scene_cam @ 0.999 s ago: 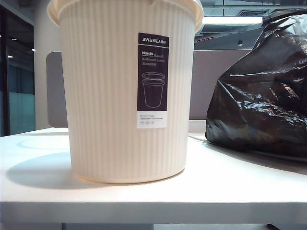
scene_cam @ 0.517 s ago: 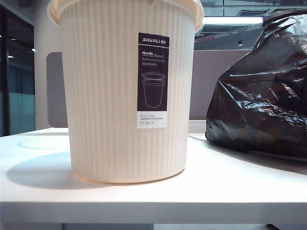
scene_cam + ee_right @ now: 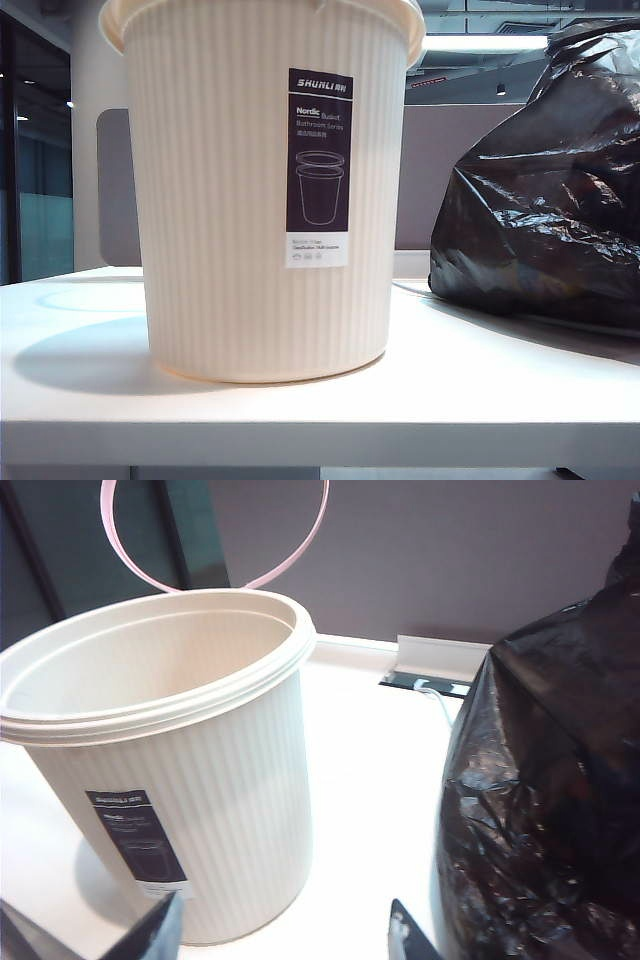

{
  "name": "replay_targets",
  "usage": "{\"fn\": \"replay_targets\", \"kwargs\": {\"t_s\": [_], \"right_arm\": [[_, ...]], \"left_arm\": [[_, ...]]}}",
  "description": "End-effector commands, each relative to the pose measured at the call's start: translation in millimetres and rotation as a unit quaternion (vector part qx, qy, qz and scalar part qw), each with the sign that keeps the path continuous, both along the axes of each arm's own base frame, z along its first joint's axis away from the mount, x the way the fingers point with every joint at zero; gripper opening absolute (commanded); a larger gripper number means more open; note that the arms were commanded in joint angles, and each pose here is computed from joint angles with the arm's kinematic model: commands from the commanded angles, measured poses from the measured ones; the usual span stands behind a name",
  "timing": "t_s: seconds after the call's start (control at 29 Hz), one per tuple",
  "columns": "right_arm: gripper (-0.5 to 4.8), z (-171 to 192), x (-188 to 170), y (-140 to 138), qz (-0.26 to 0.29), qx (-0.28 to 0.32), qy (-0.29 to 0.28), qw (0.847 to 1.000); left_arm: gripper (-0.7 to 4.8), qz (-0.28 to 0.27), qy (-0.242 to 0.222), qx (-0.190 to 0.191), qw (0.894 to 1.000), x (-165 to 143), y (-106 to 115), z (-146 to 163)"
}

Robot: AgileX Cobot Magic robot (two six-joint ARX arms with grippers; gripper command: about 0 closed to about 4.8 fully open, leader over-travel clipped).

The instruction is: Open the ring lid of the trash can, pull out the black garbage bag inside, and place it on the table.

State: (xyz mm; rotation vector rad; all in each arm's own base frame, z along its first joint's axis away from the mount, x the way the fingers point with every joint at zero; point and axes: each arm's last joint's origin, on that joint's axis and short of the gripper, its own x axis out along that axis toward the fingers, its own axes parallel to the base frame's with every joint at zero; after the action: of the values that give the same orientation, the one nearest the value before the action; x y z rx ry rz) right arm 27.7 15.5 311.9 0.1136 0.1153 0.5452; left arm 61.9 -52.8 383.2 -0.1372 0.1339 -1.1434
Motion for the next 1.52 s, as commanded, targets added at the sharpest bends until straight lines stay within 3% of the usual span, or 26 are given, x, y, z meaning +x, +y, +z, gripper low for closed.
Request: {"fn": "replay_targets", "kwargs": {"t_s": [0.03,0.1,0.34,0.45,0.52,0.69,0.9,1.31,1.41,1.52], "right_arm": [[2.48,-3.4,3.2,0.8,0.007,0.01,-0.01,1.0],[2.14,-8.6,6.5,1.3,0.008,0.016,-0.004,1.0],[1.82,-22.0,14.6,2.3,0.008,0.018,0.014,1.0],[1.47,-25.3,18.3,2.7,0.008,0.025,0.012,1.0],[1.46,-27.8,20.7,3.0,0.008,0.031,0.003,0.999],[1.41,-34.0,25.7,4.2,0.019,0.055,-0.015,0.998],[0.5,-44.6,33.8,5.1,0.019,0.065,-0.017,0.998],[0.47,-69.4,49.7,6.9,0.019,0.067,-0.045,0.997],[-0.02,-76.4,53.5,7.4,0.019,0.068,-0.056,0.996],[-0.05,-85.6,57.4,7.7,0.016,0.068,-0.062,0.996]], "left_arm": [[1.2,0.005,-0.02,-0.009,1.0,0.2,0.1,-8.6],[1.2,0.02,-0.016,-0.013,1.0,0.9,0.5,-17.4],[1.19,0.062,-0.011,-0.028,0.998,-2.6,4.7,-51.9],[0.88,0.067,-0.02,-0.029,0.997,-5.2,6.3,-64.5],[0.58,0.067,-0.027,-0.023,0.997,-6.2,6.9,-73.7],[0.52,0.069,-0.021,-0.011,0.997,-5.1,6.4,-94.6],[0.49,0.102,-0.002,0.005,0.995,1.8,4.6,-111.9],[0.48,0.143,-0.008,-0.003,0.99,15.6,-0.1,-140.1],[0.48,0.148,-0.009,-0.003,0.989,18.5,-1.3,-148.8],[0.48,0.159,-0.003,0.002,0.987,21.4,-2.2,-159.6]]}}
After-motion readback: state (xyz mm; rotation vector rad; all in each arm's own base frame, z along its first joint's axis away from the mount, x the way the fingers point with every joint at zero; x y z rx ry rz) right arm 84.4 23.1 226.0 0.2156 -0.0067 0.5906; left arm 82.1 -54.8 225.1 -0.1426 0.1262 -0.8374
